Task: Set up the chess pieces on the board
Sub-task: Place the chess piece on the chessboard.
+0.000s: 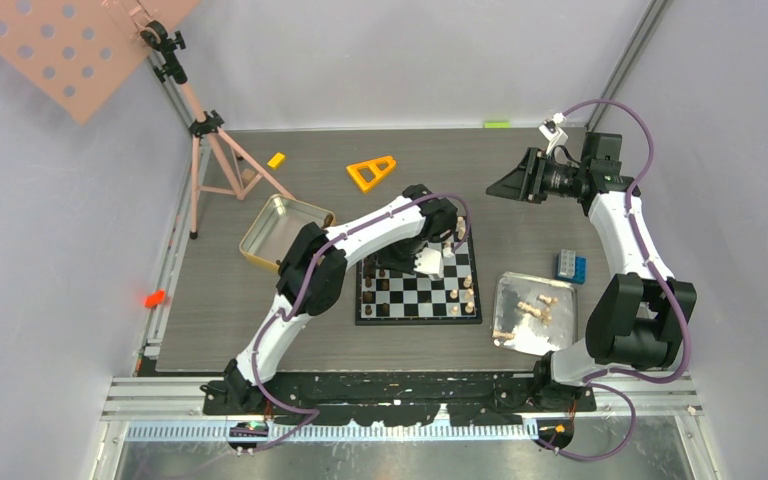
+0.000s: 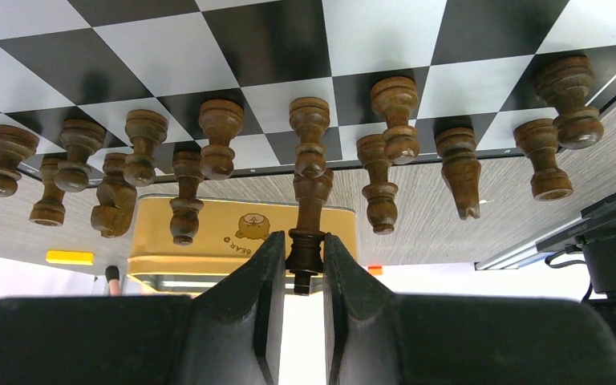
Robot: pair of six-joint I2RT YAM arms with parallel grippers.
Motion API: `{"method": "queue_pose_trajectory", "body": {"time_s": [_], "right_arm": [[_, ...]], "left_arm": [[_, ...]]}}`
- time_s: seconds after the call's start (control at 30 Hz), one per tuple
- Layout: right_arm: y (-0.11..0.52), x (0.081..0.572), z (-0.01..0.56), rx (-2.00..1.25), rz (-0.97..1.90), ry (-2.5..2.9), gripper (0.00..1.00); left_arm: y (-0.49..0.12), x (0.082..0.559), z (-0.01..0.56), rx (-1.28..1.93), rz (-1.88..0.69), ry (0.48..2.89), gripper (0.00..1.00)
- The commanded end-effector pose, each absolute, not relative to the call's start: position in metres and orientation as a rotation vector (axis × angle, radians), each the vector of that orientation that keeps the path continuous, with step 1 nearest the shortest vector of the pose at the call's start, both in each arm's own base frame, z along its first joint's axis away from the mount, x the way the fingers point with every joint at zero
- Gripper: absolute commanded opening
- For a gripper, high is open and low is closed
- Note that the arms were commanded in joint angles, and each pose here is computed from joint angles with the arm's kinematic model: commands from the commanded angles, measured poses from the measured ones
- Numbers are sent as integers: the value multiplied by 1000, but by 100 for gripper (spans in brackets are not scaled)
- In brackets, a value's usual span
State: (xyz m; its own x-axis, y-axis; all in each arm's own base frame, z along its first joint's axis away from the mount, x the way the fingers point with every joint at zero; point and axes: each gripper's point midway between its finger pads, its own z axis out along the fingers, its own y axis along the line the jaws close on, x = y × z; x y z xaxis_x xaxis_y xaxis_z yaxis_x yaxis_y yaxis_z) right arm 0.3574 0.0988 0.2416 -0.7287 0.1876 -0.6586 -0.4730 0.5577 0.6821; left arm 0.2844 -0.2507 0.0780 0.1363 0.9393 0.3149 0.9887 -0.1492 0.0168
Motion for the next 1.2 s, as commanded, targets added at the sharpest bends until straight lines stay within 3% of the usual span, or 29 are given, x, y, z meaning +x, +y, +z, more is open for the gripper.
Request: {"method": "queue_pose_trajectory", "body": {"time_s": [0.0, 1.17], "right_arm": [[98, 360, 248, -248, 1198, 2048, 55], [98, 360, 246, -243, 1211, 2053, 54]], "left_arm": [[-250, 275, 80, -2197, -343, -1903, 5], [-251, 276, 69, -2181, -356, -1894, 11]]}}
